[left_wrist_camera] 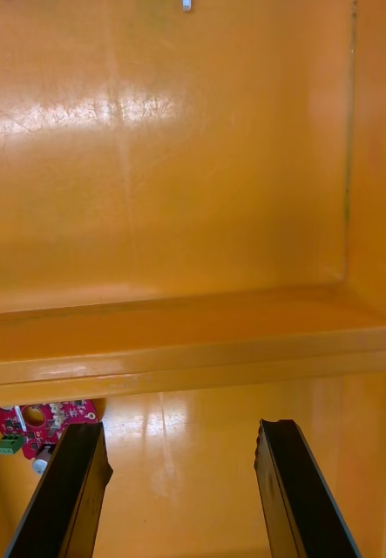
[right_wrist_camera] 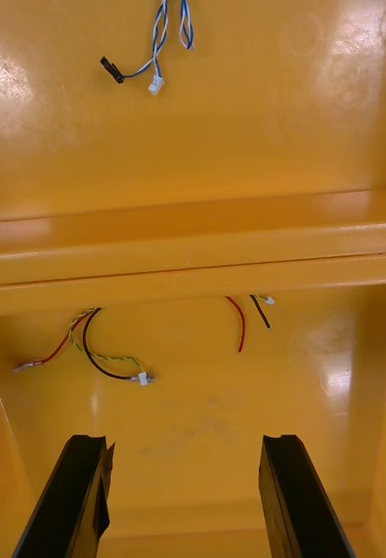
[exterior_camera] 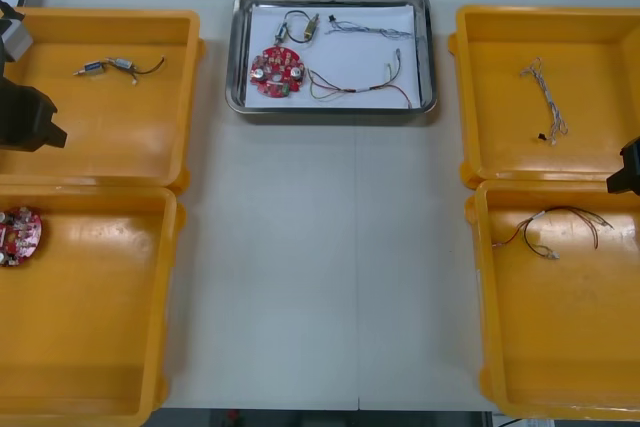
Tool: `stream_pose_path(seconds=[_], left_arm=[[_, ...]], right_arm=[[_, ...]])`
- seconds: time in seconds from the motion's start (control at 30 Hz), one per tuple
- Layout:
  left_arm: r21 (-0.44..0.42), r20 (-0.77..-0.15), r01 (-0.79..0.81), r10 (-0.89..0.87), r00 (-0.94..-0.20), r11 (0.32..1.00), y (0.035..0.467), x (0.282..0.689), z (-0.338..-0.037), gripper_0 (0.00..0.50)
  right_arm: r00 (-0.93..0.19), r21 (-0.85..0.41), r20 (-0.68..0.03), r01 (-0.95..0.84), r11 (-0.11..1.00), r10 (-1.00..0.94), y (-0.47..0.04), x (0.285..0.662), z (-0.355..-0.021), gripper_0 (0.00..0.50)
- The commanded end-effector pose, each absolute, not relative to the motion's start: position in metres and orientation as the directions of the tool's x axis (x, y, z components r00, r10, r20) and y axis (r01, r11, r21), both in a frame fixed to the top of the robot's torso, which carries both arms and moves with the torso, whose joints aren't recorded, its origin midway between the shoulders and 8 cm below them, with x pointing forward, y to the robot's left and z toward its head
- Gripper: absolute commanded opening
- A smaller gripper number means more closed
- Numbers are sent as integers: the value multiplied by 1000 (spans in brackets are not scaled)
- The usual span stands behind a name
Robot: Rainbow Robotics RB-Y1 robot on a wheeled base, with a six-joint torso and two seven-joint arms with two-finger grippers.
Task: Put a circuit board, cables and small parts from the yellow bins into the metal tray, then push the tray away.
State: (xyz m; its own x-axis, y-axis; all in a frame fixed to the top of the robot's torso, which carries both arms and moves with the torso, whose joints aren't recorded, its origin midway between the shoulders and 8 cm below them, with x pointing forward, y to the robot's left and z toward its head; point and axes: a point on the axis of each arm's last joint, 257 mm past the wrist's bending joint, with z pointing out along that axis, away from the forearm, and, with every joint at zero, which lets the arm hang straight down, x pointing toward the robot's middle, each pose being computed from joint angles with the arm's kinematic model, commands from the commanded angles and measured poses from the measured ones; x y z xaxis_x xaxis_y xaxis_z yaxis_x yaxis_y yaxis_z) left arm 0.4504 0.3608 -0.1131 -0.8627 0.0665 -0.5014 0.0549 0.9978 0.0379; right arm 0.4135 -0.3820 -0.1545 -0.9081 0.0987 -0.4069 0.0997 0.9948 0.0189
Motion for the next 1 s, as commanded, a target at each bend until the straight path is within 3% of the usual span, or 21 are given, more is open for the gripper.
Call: stream_pose_path(seconds=[0.03,1.0], left_arm=[[102,-509,73,116,-853,992,383,446,-100,500],[102,-509,73,116,-853,992,383,446,-100,500]], right_arm=[[-892,4,-453,19,1000,19,-368,423,-139,500],[-892,4,-453,19,1000,19,-368,423,-139,500]])
